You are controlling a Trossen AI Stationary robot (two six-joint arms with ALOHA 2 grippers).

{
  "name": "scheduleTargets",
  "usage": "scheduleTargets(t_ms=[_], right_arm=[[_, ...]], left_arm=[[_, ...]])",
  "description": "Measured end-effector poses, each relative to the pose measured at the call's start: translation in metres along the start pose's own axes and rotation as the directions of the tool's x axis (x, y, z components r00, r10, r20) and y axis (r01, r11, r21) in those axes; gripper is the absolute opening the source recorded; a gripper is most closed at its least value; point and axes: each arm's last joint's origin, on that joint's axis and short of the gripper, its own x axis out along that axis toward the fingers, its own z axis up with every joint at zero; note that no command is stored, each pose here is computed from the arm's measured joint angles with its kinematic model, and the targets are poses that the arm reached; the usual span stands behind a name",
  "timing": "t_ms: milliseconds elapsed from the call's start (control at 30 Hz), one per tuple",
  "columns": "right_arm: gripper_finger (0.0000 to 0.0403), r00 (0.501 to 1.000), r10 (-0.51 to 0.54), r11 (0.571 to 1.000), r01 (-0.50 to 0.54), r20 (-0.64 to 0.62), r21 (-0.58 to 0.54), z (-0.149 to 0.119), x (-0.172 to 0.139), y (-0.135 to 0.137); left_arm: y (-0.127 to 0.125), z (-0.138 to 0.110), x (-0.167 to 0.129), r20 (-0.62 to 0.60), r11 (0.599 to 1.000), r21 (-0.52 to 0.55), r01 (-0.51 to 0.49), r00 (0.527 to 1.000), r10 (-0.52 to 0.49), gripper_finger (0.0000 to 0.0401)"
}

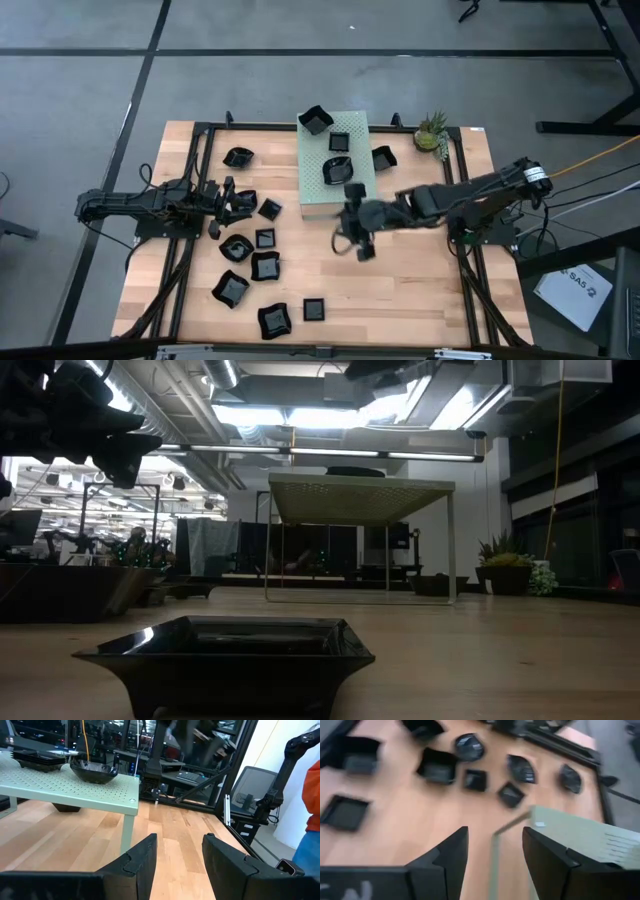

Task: Pick & Place Mini shaped plates
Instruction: Stack the black square plate on top of the black square plates on the shelf

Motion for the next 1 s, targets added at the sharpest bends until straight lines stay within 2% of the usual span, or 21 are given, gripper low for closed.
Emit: scheduleTargets(t_ms=[233, 467, 733, 1000], right_arm=[[0.0185, 0.991, 0.131, 0.987, -0.131, -0.013, -0.088, 0.002, -0.017, 0.047], [0.0185, 0.975, 0.223, 0.96, -0.219, 0.002, -0.173, 0.002, -0.034, 0.085], [0.0185, 0.956, 0.294, 0.922, -0.287, -0.014, -0.259, -0.001, -0.043, 0.118], [0.0185, 0.946, 0.323, 0.875, -0.308, -0.023, -0.373, -0.003, -0.038, 0.134]], left_arm=[[0.0, 0.0, 0.0, 0.0, 1.0, 0.0, 0.0, 1.0, 0.0, 0.0152], [0.0, 0.0, 0.0, 0.0, 1.0, 0.0, 0.0, 1.0, 0.0, 0.0152], [0.0, 0.0, 0.0, 0.0, 1.0, 0.0, 0.0, 1.0, 0.0, 0.0152], [0.0, 0.0, 0.0, 0.0, 1.0, 0.0, 0.0, 1.0, 0.0, 0.0152]])
